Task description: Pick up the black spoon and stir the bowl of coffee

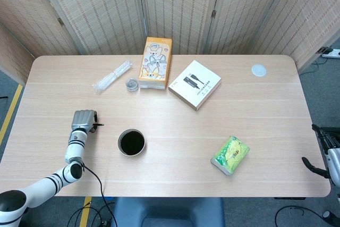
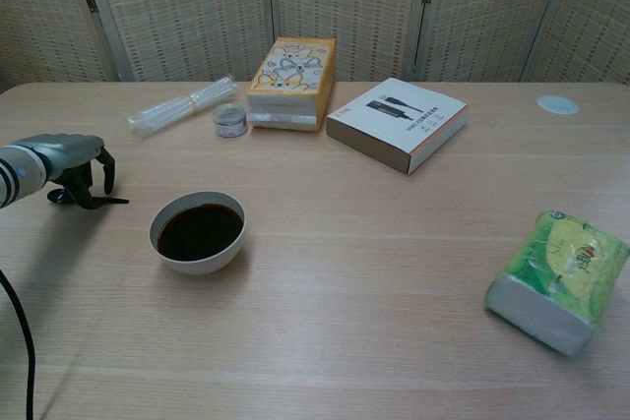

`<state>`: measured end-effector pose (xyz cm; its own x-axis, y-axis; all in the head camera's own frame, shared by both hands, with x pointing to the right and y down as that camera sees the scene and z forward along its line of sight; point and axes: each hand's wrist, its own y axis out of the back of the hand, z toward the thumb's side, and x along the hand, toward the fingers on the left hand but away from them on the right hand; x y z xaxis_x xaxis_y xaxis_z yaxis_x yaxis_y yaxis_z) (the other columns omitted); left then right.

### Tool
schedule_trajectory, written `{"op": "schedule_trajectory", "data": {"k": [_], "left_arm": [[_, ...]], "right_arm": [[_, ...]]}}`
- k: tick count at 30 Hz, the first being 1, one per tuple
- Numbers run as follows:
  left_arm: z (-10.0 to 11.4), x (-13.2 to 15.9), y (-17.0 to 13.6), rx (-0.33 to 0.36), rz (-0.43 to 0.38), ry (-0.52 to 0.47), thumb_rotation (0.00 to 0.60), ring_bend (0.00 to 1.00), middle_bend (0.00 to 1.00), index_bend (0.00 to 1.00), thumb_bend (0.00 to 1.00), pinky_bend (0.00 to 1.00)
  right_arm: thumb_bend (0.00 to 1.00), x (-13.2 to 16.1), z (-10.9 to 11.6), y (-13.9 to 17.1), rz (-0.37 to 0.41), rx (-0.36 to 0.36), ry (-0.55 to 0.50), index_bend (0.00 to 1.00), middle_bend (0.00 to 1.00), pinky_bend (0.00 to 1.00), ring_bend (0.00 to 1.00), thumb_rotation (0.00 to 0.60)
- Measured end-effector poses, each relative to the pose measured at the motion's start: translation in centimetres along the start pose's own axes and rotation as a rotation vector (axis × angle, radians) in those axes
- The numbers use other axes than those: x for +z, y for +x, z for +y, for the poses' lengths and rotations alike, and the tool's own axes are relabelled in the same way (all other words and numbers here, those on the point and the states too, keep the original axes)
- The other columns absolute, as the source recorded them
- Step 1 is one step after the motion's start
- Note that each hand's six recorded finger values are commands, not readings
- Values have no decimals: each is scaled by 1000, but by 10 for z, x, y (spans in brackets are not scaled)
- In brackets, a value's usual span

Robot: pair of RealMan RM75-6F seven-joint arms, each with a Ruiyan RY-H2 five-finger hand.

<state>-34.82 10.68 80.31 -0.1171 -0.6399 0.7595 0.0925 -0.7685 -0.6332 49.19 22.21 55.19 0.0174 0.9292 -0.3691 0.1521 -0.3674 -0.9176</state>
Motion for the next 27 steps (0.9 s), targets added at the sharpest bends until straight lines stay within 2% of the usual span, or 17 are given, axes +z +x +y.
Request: {"op": "schedule_trajectory", "data": {"k": [27], "left_arm": [[-4, 7, 3, -12, 5, 9, 600, 948, 1000, 518, 457, 1000]], "right_arm": [[168, -5, 0, 2, -10, -3, -4, 90, 192, 203, 320, 600]]}}
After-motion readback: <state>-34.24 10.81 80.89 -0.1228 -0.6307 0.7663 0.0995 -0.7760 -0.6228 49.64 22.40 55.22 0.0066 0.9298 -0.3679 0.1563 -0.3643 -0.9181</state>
